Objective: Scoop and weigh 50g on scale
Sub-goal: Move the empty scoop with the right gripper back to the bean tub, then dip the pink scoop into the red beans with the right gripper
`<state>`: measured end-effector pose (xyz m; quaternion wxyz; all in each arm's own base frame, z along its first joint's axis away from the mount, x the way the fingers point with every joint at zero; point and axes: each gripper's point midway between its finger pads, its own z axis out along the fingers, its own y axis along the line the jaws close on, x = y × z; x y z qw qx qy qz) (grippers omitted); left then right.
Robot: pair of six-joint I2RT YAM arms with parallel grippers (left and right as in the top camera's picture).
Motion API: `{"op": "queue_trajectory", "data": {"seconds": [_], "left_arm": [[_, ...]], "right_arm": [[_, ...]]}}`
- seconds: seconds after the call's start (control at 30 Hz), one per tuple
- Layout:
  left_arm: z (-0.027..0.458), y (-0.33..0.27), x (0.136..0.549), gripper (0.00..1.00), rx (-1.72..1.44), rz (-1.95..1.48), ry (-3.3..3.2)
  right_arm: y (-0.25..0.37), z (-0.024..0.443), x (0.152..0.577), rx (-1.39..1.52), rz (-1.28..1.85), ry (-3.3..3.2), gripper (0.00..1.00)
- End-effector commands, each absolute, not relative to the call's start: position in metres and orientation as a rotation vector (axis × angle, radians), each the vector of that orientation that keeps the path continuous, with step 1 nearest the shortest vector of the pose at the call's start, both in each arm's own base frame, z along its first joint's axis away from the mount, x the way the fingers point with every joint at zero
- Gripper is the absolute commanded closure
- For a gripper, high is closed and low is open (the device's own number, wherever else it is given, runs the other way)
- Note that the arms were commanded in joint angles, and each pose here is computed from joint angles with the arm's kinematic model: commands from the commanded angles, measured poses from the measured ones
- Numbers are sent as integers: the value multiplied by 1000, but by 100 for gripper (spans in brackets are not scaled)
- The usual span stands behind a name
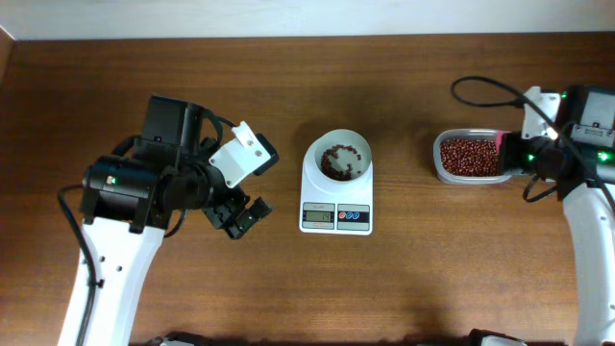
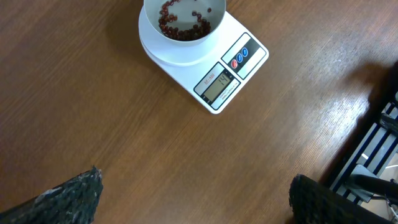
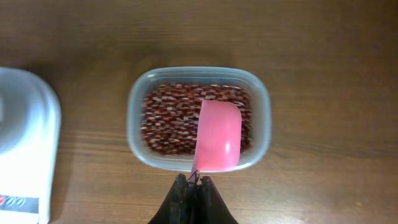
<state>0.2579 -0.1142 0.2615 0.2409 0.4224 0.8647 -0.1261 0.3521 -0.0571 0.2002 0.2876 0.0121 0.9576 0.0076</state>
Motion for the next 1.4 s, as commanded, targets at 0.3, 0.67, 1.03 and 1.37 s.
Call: {"op": "queue_trajectory", "data": {"seconds": [0.3, 0.67, 1.03, 1.37], "left_arm": [[271, -112, 259, 1, 1160, -318, 2328], [271, -112, 259, 1, 1160, -319, 2328], [271, -112, 259, 1, 1160, -318, 2328], [271, -112, 259, 1, 1160, -319, 2328]], "right_arm": [[-75, 139, 388, 161, 33, 2641, 96], [-81, 98, 394, 169, 16, 2730, 96], [-35, 93, 400, 41, 385, 2700, 96], [-46, 85, 379, 165, 567, 2705, 96]]}}
